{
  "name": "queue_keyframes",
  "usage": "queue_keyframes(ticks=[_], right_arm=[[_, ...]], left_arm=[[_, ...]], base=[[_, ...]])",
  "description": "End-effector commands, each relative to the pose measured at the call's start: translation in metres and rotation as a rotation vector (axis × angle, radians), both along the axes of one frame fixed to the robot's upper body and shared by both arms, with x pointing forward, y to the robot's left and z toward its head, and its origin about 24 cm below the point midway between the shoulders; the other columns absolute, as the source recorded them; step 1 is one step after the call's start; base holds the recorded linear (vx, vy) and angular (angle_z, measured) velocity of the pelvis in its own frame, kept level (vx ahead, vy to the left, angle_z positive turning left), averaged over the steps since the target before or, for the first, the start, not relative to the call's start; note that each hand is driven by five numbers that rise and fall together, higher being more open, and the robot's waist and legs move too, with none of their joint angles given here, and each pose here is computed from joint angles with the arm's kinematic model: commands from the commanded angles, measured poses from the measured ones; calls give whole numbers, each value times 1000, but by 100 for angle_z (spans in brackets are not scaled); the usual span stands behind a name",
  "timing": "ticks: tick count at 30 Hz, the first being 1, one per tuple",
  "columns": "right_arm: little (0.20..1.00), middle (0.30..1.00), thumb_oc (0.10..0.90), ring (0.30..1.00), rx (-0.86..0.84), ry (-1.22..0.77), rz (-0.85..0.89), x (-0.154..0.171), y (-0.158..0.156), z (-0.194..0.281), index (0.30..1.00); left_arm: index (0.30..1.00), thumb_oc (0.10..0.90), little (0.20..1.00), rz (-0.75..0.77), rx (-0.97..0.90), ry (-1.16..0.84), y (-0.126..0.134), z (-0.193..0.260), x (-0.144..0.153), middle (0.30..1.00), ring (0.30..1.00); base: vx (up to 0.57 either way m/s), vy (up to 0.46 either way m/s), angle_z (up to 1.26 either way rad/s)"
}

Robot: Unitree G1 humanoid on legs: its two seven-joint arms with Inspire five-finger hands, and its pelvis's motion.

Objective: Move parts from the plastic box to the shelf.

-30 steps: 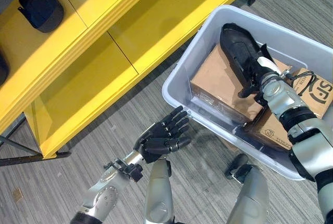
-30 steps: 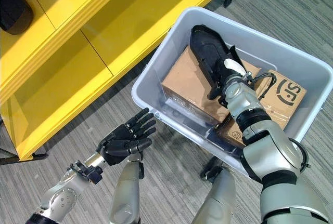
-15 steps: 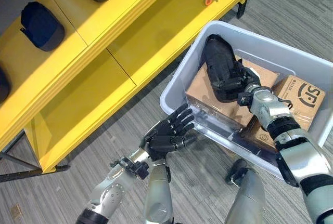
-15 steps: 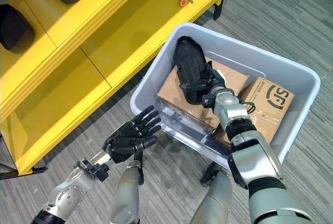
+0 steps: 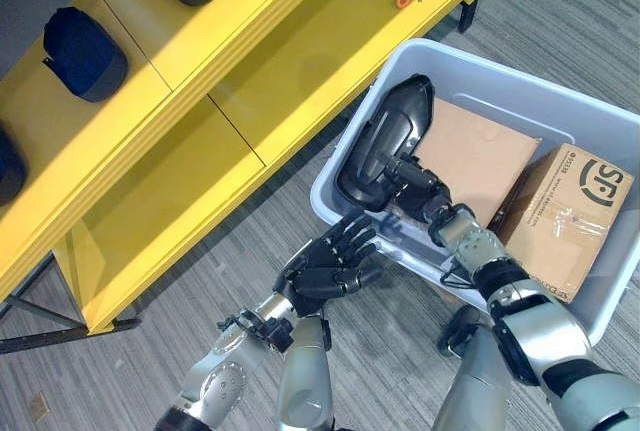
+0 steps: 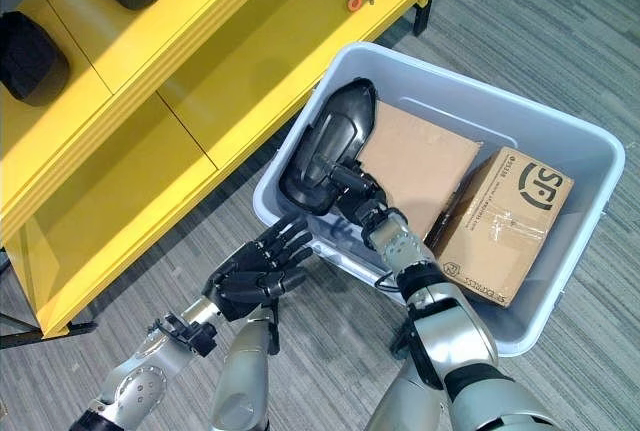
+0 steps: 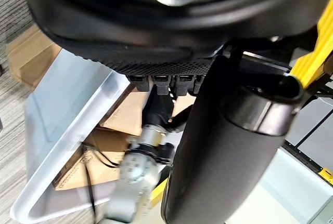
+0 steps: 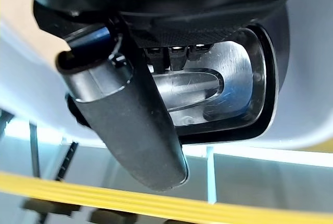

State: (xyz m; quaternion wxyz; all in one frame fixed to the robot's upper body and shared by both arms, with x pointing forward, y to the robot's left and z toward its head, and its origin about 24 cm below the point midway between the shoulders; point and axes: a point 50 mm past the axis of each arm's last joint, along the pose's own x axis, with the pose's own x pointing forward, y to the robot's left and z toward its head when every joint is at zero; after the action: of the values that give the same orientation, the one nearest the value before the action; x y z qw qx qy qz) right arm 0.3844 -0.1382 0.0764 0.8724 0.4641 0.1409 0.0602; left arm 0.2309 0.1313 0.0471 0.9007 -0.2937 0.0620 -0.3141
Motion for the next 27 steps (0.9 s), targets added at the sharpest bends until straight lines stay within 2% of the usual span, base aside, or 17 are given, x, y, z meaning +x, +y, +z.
queue_keyframes(ticks=[1,4,8,13,15,22,27], right_arm=[[1000,1000,900,1000,273,-130,46,3,42,30,1000],[1000,1000,900,1000,303,-149,37,-5,55,28,1000],[1000,1000,900,1000,202,-188,29,-9,64,28,1000],[1000,1000,900,1000,224,-277,-45,-5,53,43,1000],[1000,1000,900,1000,261,-325,-159,-1,36,57,1000],[1000,1000,900,1000,257,-411,-301,7,6,91,1000],[1000,1000,900,1000,261,-473,-462,12,-36,120,1000]], left_arm=[[1000,900,1000,-58,-144,-228,-16,43,-4,1000,1000],[1000,900,1000,-46,-154,-236,-18,43,-6,1000,1000],[1000,900,1000,-37,-169,-235,-21,42,-8,1000,1000],[1000,900,1000,-47,-175,-232,-21,42,-10,1000,1000],[1000,900,1000,-54,-170,-234,-22,43,-12,1000,1000],[1000,900,1000,-53,-172,-236,-24,45,-13,1000,1000],[1000,900,1000,-79,-169,-229,-24,45,-15,1000,1000]], base=[[-6,41,0],[-13,56,-2],[-9,41,-5],[0,0,0],[0,0,0],[1,1,0],[18,17,-5]])
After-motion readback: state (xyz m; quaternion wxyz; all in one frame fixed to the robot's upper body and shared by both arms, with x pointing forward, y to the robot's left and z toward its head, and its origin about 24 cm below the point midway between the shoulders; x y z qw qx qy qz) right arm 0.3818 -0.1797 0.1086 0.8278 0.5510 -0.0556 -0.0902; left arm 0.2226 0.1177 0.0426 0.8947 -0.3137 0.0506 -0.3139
